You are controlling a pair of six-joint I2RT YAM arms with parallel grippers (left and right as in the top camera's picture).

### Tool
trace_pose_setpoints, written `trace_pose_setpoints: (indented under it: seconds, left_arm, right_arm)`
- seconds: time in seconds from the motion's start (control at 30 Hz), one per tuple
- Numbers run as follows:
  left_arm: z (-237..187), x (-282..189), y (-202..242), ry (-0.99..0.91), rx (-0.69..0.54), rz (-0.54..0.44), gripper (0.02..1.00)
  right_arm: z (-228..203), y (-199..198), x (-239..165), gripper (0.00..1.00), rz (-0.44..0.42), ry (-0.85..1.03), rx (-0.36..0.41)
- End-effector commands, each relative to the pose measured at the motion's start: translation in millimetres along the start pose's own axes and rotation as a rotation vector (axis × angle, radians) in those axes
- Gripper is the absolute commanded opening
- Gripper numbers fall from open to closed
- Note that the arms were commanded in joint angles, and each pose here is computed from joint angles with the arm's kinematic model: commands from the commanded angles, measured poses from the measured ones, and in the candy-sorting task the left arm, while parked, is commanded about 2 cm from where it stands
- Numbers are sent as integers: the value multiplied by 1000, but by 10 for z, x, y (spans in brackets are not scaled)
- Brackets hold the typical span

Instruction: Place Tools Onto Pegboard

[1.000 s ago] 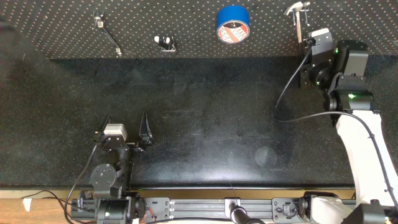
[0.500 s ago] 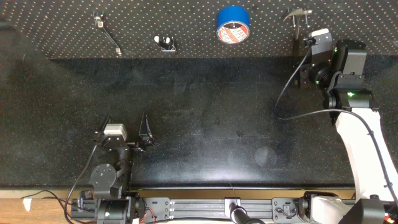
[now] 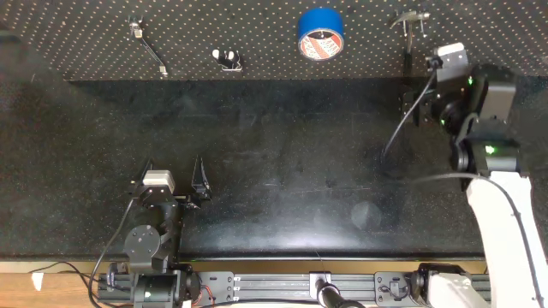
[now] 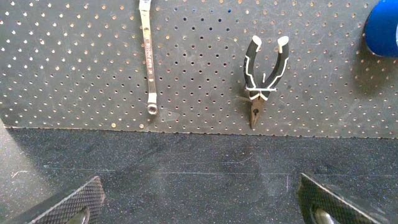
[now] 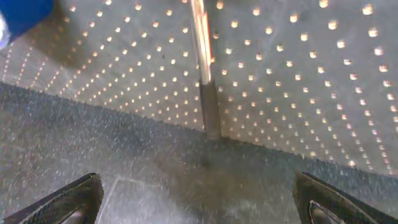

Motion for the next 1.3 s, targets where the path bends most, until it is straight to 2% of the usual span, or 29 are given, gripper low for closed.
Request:
trace_pose_setpoints:
  seconds: [0.03, 0.2, 0.3, 0.4, 0.53, 0.6, 0.7, 0.9, 1.07, 1.2, 1.3]
  left_arm:
    - [-6, -5, -20, 1, 9, -20, 996]
    - [-6, -5, -20, 1, 9, -19, 996]
    - [-6, -5, -20, 1, 9, -20, 996]
    - [-6, -5, -20, 1, 9, -20, 996]
    - [-6, -5, -20, 1, 9, -20, 996]
    - [-6, -5, -20, 1, 9, -20, 996]
    - [-6, -5, -20, 1, 9, -19, 993]
    - [-6, -5, -20, 1, 9, -20, 996]
    - [-6, -5, -20, 1, 9, -19, 996]
    - [-6, -5, -20, 1, 9, -20, 996]
    - [-6, -5, -20, 1, 9, -20, 996]
  right_arm:
    - [-374, 100, -146, 993, -24, -2, 18]
    - [-693, 199, -313, 993, -47, -145, 142]
    - [-927, 230, -405, 993, -60, -256, 256]
    - [-1064, 250, -459, 993, -65, -360, 299]
    - [-1210, 303, -521, 991, -71, -500, 259]
    - [-1242, 314, -553, 991, -77, -523, 253]
    - [-1195, 315, -607, 991, -93, -557, 203]
    - [-1204, 336, -668, 991, -115, -568, 125]
    - [-1368, 353, -699, 989, -139, -516, 134]
    - [-1323, 362, -746, 989, -163, -546, 50]
    - [-1321, 385, -739, 987, -162, -544, 34]
Point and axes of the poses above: each gripper's point midway between its finger pads, its own x axis out along the fingers, its own y axis along the line the jaws close on, z = x × y, the point moved 6 cm from there along -x, back along the fingers, and after that the axes turned 1 degree about -x, right-handed, at the moved point
